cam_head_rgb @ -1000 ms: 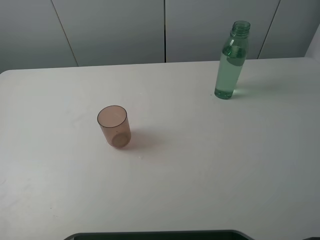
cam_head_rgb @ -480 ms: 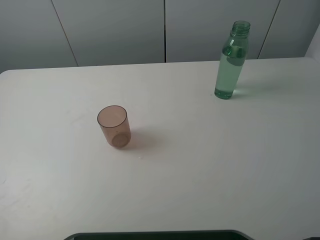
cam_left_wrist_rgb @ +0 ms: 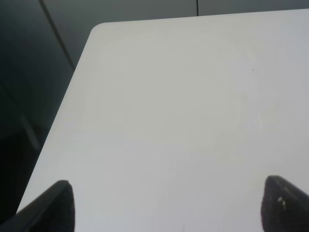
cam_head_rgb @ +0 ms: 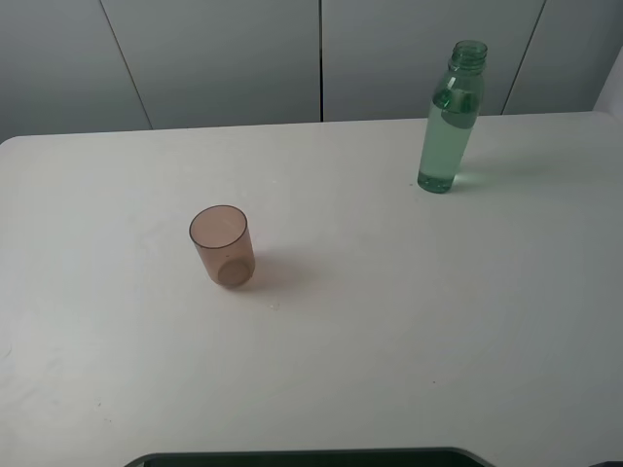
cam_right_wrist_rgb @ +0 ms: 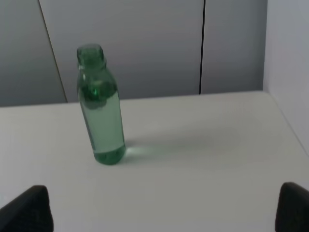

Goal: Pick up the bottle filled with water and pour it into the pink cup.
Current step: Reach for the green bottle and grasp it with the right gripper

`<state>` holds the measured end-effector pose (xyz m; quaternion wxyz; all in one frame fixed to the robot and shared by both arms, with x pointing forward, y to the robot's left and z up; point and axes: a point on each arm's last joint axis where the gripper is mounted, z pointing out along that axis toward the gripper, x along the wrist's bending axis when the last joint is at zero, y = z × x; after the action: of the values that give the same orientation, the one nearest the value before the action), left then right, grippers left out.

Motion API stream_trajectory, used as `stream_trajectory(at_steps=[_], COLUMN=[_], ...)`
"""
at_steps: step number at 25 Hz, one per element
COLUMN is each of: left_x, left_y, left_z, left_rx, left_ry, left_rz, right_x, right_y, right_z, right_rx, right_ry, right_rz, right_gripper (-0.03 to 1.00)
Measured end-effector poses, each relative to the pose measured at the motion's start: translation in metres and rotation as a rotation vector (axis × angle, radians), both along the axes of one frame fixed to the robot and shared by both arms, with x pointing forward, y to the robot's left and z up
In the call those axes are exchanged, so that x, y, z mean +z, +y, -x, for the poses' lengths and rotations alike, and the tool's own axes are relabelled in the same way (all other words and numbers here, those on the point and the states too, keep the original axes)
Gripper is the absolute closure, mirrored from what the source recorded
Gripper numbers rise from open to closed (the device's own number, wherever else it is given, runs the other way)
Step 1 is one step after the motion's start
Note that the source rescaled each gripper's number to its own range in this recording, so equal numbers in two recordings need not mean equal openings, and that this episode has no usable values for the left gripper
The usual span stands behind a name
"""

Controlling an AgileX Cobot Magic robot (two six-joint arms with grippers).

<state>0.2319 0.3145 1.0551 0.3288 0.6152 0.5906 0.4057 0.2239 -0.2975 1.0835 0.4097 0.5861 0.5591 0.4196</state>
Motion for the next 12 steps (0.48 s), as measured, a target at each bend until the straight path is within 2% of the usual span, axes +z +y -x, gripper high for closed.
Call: stream_trajectory(at_steps=[7, 12], left_x=[0.0, 0.0], left_y=[0.0, 0.0], left_z=[0.0, 0.0], left_rx=[0.0, 0.0], left_ry=[0.0, 0.0], left_rz=[0.0, 0.0], right_x=[0.021, 0.039], right_y=[0.004, 0.004], right_z=[-0.038, -0.076], right_rx=[0.044, 0.053], right_ry=[-0.044, -0.158], right_rz=[-0.044, -0.044], right_gripper=[-0.03, -0.03])
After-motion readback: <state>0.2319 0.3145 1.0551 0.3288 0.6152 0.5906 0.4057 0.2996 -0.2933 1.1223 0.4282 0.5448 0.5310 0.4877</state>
